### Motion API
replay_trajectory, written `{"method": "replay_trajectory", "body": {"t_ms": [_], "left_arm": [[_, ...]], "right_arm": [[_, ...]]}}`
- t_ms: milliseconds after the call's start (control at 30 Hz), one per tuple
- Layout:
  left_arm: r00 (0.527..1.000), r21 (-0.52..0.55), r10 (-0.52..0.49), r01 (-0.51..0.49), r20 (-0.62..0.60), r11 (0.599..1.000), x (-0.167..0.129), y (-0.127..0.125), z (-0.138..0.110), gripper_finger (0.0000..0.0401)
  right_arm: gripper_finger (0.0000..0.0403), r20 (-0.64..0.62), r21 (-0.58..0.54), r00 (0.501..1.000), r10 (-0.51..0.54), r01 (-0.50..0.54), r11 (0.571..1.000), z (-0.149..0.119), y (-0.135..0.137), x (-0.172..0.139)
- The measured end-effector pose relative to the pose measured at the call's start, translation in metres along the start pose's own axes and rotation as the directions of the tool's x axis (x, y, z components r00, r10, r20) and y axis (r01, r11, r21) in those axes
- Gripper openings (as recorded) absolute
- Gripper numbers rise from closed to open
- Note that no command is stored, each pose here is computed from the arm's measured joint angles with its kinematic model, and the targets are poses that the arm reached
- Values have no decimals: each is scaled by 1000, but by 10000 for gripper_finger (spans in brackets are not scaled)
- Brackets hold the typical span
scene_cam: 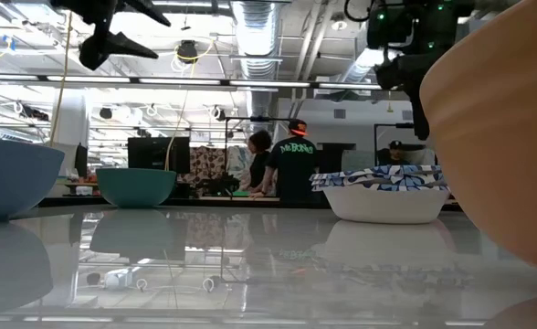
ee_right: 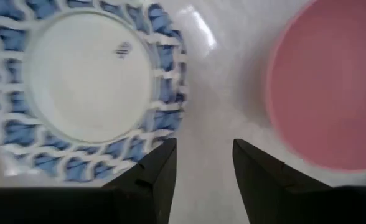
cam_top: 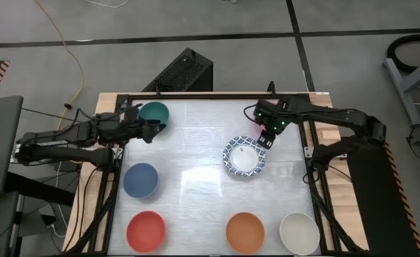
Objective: Nest bowls inside each other
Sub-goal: Stack the pink bowl on top of the white and blue bowl
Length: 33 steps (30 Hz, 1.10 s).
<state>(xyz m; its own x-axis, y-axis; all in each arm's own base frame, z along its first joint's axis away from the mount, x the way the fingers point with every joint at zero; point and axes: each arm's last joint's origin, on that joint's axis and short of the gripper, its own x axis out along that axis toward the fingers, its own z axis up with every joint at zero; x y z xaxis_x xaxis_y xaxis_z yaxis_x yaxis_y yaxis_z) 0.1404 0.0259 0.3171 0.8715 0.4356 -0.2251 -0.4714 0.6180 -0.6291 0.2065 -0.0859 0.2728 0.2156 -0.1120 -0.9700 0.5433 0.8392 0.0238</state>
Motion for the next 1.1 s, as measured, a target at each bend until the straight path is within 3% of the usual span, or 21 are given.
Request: {"method": "replay_trajectory", "body": {"t_ms": [233,800,933,1100], "left_arm": [[998,22,21,-20,-53,1000,12,-1,-7,263],[999,-8,14,-14,-48,1000,10,-1,-5,263],[998,-6,12,-13,-66,1000,10,0,-6,263],[998,-6,12,-13,-67,1000,10,0,-6,263]], "right_arm": [[224,-36,-57,978,-203,201,978,10,-6,18],[232,-184,-94,957,-224,210,973,29,-16,67],[192,-209,-73,949,-234,224,972,32,-16,78],[65,-219,-54,944,-246,240,969,32,-16,80]]}}
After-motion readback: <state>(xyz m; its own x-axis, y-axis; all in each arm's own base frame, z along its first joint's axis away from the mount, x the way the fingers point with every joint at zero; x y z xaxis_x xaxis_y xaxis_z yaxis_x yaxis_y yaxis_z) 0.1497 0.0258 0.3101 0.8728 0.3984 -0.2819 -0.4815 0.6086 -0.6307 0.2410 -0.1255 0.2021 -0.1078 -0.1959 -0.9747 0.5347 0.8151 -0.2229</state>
